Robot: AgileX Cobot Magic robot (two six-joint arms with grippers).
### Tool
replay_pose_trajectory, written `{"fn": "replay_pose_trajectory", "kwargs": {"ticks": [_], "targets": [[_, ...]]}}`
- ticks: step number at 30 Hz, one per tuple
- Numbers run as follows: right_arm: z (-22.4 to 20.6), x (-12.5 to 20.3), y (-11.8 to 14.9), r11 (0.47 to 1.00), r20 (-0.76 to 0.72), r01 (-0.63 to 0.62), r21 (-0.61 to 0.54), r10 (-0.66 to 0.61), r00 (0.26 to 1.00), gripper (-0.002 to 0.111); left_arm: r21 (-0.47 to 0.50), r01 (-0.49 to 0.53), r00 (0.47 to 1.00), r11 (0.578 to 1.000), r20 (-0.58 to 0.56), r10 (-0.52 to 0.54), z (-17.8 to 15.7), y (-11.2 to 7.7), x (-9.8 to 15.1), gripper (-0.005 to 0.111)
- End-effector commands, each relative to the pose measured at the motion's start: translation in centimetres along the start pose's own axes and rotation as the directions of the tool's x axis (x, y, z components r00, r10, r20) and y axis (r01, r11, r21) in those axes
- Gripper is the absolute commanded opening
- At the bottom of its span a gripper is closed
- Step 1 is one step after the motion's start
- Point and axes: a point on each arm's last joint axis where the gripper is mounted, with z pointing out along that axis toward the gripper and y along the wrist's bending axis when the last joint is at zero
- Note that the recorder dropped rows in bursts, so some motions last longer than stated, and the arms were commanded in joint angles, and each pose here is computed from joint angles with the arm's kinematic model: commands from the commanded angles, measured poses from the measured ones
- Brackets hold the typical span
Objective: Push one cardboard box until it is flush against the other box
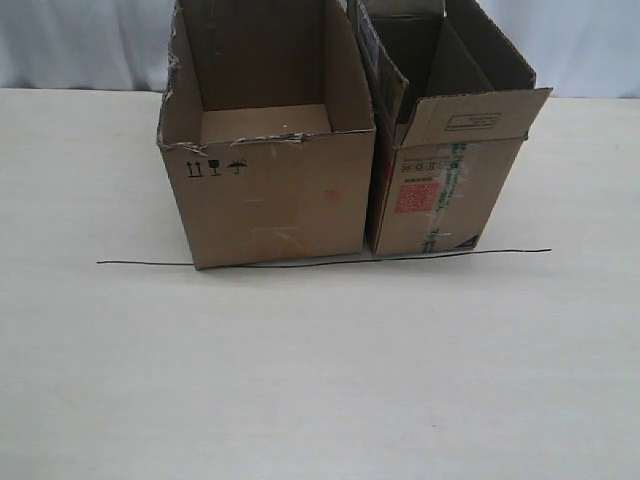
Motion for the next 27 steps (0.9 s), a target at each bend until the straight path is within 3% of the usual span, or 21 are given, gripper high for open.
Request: {"fn": "replay_pose_trajectory", "kwargs": {"ticks": [1,2,11,27], "targets": [[0.0,0.0,0.0,1.0,0.007,0.009,-0.002,-0.009,1.0,0.005,-0.064,0.061,0.995,0.996,0.083,-0.056,-0.1,0.6,-0.6,0.0],[0.0,0.0,0.0,1.0,0.007,0.009,-0.002,-0.009,1.0,0.005,-0.062,0.073,0.99,0.995,0.123,-0.065,-0.1,0.6,-1.0,0.0],[0.0,0.0,0.0,1.0,0.007,0.009,-0.002,-0.009,1.0,0.005,-0.053,0.055,0.993,0.997,0.105,-0.049,-0.1,0.6,-0.8,0.0],[0.0,0.0,0.0,1.0,0.007,0.009,-0.002,-0.009,1.0,0.005,0.237,-0.125,0.991,0.963,0.084,0.108,-0.2,-1.1,-0.5,0.0]]}}
